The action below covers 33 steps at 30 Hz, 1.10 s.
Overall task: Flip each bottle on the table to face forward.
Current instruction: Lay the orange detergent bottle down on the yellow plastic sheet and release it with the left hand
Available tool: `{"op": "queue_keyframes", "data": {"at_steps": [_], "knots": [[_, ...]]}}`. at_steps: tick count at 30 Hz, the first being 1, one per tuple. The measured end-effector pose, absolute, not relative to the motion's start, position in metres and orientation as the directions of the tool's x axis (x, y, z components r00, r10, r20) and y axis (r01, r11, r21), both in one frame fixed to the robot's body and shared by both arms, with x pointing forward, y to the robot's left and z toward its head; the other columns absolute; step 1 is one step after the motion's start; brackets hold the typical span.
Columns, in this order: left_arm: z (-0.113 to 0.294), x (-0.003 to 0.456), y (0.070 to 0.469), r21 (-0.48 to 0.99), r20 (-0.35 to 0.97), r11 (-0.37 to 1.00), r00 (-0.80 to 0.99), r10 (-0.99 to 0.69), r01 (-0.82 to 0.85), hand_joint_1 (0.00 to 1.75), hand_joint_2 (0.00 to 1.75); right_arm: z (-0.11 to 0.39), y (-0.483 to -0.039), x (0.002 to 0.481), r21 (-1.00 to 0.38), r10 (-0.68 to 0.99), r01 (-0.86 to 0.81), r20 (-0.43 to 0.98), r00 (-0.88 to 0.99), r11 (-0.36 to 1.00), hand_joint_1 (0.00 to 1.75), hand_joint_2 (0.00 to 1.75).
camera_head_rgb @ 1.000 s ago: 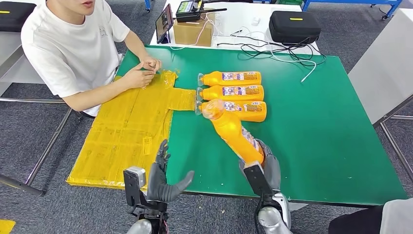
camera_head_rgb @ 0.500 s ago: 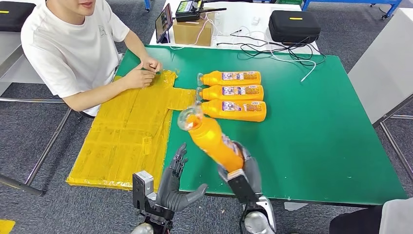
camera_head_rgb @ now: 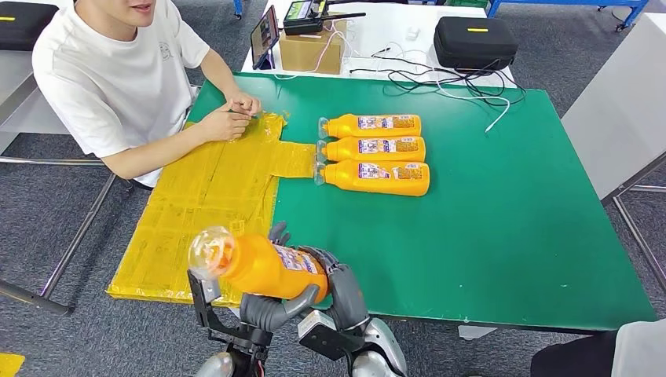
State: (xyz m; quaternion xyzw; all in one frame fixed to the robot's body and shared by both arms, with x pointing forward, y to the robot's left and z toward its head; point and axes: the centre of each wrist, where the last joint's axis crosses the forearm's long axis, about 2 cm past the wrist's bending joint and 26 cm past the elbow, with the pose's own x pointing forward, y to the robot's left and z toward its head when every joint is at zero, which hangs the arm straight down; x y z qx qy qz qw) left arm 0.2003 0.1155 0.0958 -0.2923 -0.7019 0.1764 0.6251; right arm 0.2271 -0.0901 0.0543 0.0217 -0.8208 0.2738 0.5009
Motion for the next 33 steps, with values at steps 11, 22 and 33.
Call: {"op": "queue_keyframes", "data": {"at_steps": [11,22,33], "knots": [[0.096,0.197,0.128,-0.65,0.742,0.748,-0.098,0.663,0.135,1.71,1.75,0.056,-0.08,0.237,-0.476,0.243,-0.379,0.819,-0.519,0.794,1.75,1.75],[0.096,0.196,0.131,-0.657,0.737,0.744,-0.107,0.668,0.121,1.73,1.75,0.055,-0.076,0.237,-0.478,0.24,-0.393,0.821,-0.518,0.786,1.67,1.75],[0.1,0.198,0.134,-0.657,0.732,0.745,-0.137,0.667,0.114,1.75,1.75,0.052,-0.075,0.233,-0.476,0.245,-0.418,0.833,-0.496,0.774,0.0,0.0]]}}
